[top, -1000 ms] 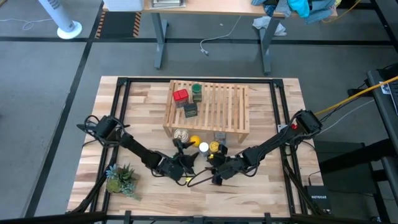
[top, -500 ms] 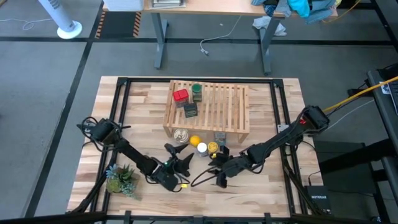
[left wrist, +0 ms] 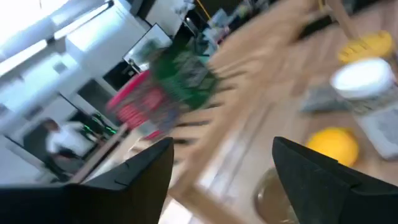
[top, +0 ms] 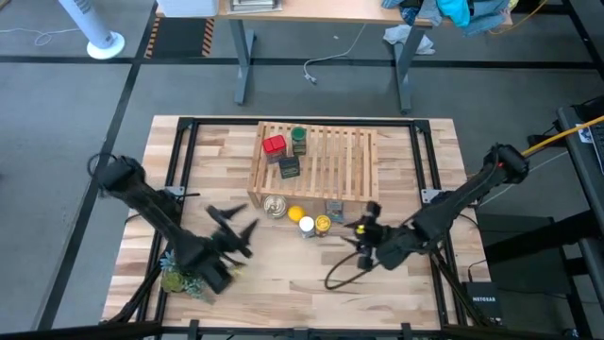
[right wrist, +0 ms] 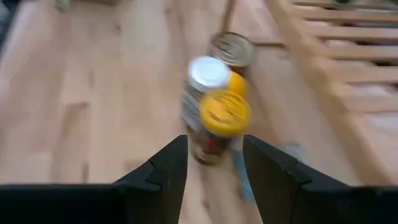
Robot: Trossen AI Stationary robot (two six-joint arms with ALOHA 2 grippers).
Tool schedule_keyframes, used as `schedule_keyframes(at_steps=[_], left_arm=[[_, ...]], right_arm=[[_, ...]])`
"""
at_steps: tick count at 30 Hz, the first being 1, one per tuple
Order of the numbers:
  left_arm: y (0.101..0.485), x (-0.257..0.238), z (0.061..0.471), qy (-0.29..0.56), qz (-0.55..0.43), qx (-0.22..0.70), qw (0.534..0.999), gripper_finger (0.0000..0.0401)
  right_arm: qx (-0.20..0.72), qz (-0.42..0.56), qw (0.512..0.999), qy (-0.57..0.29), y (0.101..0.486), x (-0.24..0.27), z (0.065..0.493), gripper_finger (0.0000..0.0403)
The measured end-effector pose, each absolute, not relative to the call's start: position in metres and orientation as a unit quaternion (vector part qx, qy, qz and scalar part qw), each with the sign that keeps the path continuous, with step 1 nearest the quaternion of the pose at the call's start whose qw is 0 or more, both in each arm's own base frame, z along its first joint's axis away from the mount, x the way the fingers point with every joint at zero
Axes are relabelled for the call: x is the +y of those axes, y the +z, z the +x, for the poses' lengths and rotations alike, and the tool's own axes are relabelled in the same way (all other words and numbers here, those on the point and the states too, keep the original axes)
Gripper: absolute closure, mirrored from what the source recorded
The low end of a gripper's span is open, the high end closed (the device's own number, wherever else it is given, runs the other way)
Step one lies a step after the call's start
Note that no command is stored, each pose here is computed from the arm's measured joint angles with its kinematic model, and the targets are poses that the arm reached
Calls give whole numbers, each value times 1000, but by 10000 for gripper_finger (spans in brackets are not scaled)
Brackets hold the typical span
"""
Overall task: Shelf spices
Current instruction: Adjust the seasoning bottles, then put the yellow seasoning bottle on the shelf
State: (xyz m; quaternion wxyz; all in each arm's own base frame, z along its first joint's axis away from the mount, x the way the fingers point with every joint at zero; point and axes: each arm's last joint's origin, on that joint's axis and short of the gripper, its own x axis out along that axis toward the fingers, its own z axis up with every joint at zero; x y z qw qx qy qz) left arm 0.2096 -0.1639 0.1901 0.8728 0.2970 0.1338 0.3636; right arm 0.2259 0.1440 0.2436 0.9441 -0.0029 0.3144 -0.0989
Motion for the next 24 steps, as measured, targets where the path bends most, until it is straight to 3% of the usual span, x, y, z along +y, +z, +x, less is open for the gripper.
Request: schedule_keyframes(at_steps=[4, 9, 16, 24], left_arm=[[203, -136, 161, 349, 210, 86, 909, 135], [183, -115, 128, 324, 130, 43, 936, 135], [146, -106, 117, 318, 83, 27, 944, 135], [141, -106, 118, 321, 77, 26, 943, 135]], right_arm=[[321, -28, 936, -140, 251, 137, 202, 243], [348, -48, 920, -176, 248, 133, 184, 243], [376, -48, 898, -224, 242, 124, 172, 243], [370, -45, 898, -234, 243, 123, 171, 243]])
